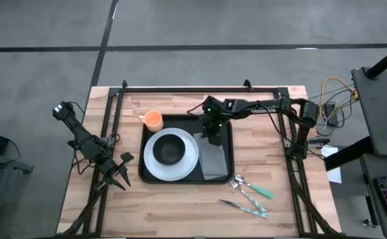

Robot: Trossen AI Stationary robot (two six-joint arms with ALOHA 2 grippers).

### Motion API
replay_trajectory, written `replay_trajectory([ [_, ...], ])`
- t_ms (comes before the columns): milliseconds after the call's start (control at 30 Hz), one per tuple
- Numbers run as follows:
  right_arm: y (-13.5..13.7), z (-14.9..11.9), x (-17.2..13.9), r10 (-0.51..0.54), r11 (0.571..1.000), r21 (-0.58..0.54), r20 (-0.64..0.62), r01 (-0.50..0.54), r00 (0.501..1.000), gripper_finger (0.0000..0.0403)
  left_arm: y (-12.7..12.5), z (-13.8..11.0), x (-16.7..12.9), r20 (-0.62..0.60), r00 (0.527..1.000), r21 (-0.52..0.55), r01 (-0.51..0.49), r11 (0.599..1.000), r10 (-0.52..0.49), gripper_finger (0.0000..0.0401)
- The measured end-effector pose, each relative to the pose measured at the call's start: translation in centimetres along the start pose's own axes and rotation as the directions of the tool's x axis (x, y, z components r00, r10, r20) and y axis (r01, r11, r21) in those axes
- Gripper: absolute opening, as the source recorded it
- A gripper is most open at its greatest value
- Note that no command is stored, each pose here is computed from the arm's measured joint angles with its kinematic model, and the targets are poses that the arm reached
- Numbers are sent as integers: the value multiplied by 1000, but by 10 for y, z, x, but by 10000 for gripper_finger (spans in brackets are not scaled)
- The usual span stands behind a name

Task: Set up tray
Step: Adjust the napkin on the serving tray to fix the position

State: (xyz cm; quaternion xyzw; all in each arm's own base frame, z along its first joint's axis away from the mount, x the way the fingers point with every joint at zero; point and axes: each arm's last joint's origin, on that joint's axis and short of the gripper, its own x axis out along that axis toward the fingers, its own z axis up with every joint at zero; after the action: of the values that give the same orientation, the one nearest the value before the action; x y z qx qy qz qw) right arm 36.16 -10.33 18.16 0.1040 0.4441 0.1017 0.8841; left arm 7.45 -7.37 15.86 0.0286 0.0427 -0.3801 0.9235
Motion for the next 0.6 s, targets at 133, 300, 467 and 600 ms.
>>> replay_trajectory([
  [133,1,1,5,3,1000,31,9,-4,1000,24,0,0,0,0,1000,0,0,1000,0,84],
  [300,2,1,6,5,995,100,7,-6,1000,85,0,0,0,0,1000,0,0,1000,0,84],
  [467,2,1,6,-2,992,130,4,2,1000,157,0,0,0,0,1000,0,0,1000,0,84],
  [600,1,1,6,-31,990,136,0,31,1000,206,0,0,0,0,1000,0,0,1000,0,84],
])
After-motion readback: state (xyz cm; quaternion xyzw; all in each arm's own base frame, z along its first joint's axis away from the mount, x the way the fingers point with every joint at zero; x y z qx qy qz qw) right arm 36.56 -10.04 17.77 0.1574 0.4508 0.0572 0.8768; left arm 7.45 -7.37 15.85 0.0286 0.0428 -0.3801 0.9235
